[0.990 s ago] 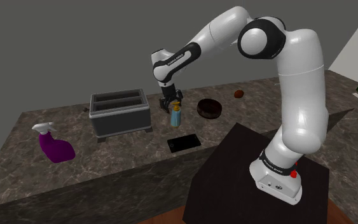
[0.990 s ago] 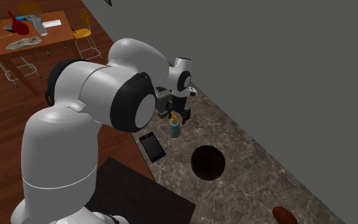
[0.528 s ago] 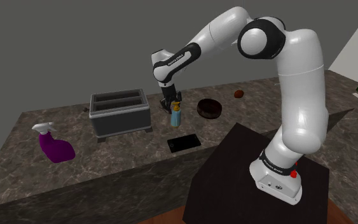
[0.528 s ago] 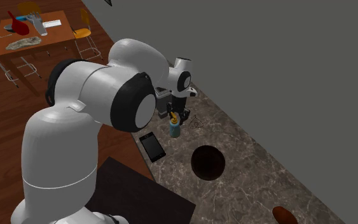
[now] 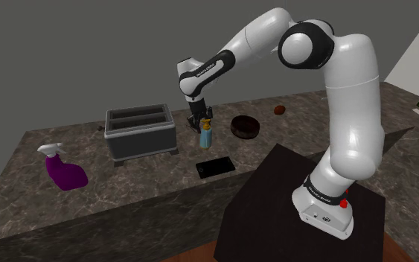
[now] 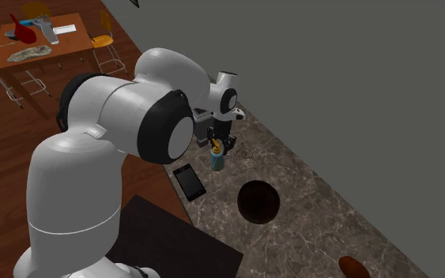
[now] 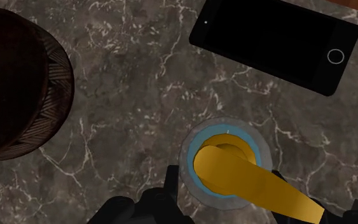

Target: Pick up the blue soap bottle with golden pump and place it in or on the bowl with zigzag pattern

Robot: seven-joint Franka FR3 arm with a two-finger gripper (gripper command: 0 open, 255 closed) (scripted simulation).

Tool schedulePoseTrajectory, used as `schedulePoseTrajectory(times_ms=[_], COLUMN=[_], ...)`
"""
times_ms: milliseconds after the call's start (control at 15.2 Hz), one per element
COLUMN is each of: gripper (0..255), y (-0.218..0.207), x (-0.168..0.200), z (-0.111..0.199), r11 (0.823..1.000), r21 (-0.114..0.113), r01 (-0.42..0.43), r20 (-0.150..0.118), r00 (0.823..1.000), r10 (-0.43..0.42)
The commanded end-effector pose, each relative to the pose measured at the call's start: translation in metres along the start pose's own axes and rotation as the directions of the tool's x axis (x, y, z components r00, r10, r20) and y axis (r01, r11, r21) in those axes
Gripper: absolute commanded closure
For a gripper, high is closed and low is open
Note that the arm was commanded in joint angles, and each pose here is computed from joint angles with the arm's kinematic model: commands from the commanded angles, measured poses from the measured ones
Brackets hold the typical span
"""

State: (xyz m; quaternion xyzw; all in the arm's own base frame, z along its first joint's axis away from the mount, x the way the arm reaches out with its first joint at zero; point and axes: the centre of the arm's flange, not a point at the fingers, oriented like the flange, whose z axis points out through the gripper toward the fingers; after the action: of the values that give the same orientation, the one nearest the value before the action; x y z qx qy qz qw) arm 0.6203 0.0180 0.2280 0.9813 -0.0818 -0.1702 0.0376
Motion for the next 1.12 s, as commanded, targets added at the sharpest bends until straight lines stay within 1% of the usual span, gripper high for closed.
schedulePoseTrajectory(times_ms=[0,1056], gripper=[255,255], y=[0.000,0.009], x=[0.000,-0.028], z=[0.000,-0.079], r11=[1.000,1.000], r21=[0.000,0.000], r01=[-0.001,-0.001], r20=[0.000,0.000], r00=[1.000,1.000], r10=[0.001,0.001])
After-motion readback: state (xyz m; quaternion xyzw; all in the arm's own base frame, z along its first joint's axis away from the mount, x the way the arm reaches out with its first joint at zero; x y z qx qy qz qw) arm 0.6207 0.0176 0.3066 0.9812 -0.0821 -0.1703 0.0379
